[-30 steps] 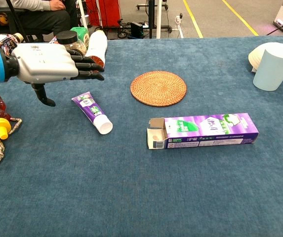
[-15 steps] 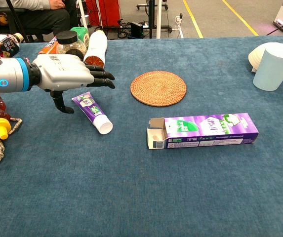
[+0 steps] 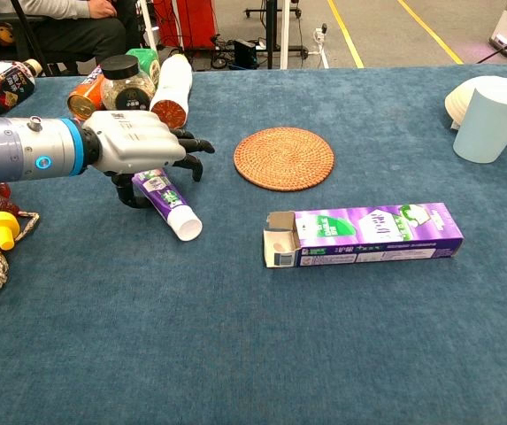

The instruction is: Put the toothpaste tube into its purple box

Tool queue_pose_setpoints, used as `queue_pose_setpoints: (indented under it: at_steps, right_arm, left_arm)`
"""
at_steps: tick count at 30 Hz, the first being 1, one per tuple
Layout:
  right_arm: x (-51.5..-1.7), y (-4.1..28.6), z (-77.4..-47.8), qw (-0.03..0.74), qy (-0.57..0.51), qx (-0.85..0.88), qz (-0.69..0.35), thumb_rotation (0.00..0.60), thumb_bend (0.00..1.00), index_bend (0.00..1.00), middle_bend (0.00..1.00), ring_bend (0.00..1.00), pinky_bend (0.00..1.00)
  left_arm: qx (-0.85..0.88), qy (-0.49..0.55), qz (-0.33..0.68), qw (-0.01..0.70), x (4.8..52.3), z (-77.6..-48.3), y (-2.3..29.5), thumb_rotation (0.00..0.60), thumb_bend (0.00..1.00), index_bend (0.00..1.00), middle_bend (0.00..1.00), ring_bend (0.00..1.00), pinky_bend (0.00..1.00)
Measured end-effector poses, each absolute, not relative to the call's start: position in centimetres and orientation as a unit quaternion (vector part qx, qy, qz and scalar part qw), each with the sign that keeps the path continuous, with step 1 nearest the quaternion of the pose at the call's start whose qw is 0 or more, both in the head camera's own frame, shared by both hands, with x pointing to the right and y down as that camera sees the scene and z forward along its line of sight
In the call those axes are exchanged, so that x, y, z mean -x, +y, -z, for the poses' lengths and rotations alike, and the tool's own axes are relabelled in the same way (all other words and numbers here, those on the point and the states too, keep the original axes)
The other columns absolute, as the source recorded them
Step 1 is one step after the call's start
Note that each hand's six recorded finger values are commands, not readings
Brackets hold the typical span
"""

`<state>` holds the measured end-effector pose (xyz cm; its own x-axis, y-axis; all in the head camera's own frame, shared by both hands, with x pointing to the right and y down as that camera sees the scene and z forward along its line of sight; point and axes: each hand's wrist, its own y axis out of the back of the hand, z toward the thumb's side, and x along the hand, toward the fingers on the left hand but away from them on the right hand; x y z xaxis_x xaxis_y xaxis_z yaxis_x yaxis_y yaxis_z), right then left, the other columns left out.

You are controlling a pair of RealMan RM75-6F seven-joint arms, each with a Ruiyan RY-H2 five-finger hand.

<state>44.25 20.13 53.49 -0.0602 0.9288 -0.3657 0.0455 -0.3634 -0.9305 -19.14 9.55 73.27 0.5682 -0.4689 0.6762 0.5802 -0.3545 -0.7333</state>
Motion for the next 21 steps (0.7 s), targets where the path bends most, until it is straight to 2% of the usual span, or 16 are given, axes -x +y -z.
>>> queue_pose_setpoints:
  at_steps: [5,8,12,21]
  right_arm:
    - [-44.1,20.2,-53.4,0.374,-0.424,0.577,-0.589,0.6,0.0,0.1,0.0,0.0,0.0]
    - [-44.1,20.2,-53.2,0.376,-0.425,0.578,-0.587,0.6,0.0,0.1,0.0,0.0,0.0]
    - [-44.0,20.3,-53.3,0.376,-0.424,0.58,-0.585,0.6,0.0,0.1,0.0,0.0,0.0]
    - [-43.2,20.6,-54.3,0.375,-0.401,0.598,-0.584,0.6,0.0,0.1,0.0,0.0,0.0]
  left_arm:
    - [0.677,-0.024,0.465,0.571,18.7,-73.2,9.5,0.6,0.34,0.47,0.31,0.28,0.48]
    - [0.681,-0.011,0.463,0.567,18.5,-72.8,9.5,0.6,0.35,0.52,0.37,0.34,0.54]
    - [0.689,0.008,0.458,0.562,18.6,-72.1,9.3,0.6,0.35,0.55,0.41,0.37,0.56]
    - [0.696,0.058,0.452,0.556,20.4,-68.9,7.7,0.6,0.34,0.55,0.41,0.38,0.57]
